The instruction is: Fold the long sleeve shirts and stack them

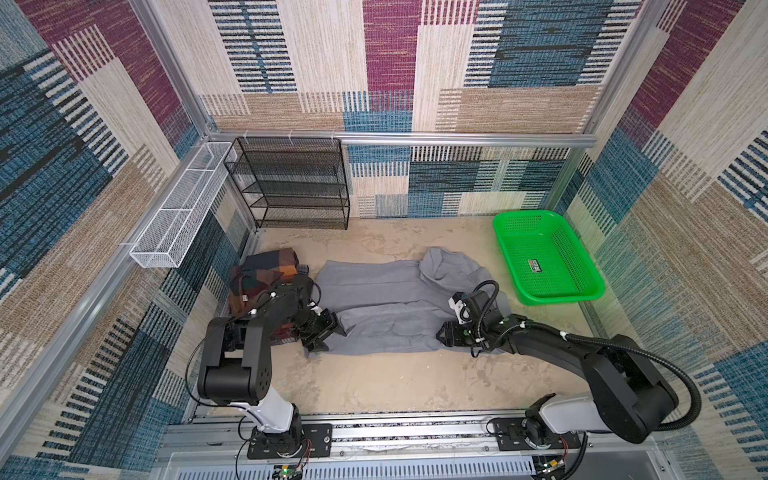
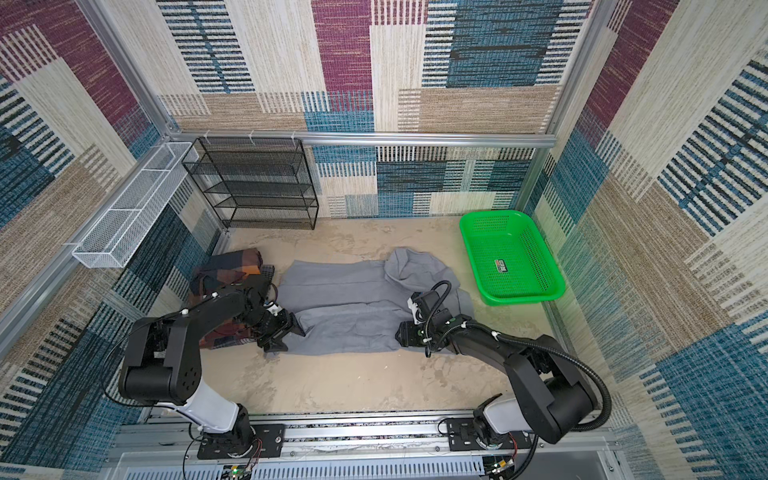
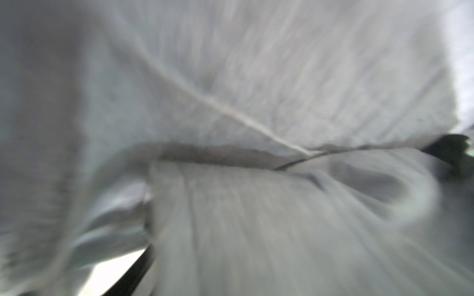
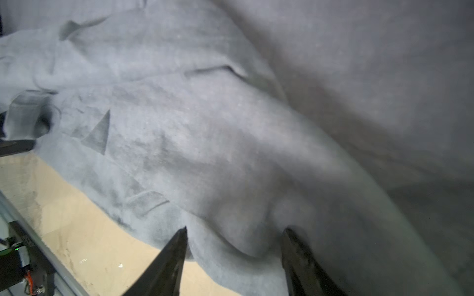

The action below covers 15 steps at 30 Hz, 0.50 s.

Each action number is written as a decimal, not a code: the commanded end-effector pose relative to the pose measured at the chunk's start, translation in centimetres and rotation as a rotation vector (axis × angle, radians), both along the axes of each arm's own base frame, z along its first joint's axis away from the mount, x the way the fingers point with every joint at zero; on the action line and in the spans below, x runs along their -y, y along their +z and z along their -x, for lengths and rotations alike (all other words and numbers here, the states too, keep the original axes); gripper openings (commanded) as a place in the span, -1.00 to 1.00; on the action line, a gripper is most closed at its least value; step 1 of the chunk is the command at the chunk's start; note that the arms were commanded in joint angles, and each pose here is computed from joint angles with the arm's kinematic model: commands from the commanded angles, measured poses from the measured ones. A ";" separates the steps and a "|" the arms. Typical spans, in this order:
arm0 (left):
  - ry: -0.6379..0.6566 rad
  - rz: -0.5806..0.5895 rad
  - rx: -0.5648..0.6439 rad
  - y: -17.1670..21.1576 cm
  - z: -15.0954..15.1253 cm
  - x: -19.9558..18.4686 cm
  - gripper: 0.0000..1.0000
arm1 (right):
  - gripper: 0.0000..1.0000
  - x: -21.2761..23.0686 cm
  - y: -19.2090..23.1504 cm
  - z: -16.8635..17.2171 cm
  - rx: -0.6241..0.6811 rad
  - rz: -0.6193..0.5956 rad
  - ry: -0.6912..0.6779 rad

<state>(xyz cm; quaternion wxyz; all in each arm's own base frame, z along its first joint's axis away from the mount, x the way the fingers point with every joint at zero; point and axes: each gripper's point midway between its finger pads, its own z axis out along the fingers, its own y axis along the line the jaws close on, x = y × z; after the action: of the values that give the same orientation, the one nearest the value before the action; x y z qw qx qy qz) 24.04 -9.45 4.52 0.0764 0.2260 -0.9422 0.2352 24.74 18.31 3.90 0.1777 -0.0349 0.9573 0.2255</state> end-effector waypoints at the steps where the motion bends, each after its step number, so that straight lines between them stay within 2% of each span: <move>1: -0.001 0.057 0.035 2.4 1.0 0.8 0.40 | 0.21 1.6 1.2 0.3 0.017 0.049 -0.049; 4: -0.005 0.017 0.099 4.9 0.6 0.2 0.41 | 0.21 1.0 4.0 -0.3 0.071 0.016 -0.035; 6: -0.006 0.037 0.111 5.7 0.6 0.5 0.42 | 0.21 0.3 6.0 -0.9 0.103 -0.009 -0.015; 10: -0.031 -0.034 0.069 4.8 2.0 -0.3 0.41 | 0.21 -1.7 8.5 -1.1 0.131 -0.064 0.067; 13: -0.049 -0.100 0.069 4.5 1.9 -0.5 0.31 | 0.21 -2.6 9.5 -1.3 0.152 -0.082 0.095; 15: -0.062 -0.163 0.062 3.9 1.5 -1.0 0.31 | 0.21 -3.3 10.2 -1.3 0.162 -0.099 0.115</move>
<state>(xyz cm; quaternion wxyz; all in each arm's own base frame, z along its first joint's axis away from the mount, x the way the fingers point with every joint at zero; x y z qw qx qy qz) 22.50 -9.74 9.12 0.0381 0.1912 -0.9572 0.2140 26.38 20.76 13.47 0.2472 -0.0793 0.9282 0.2664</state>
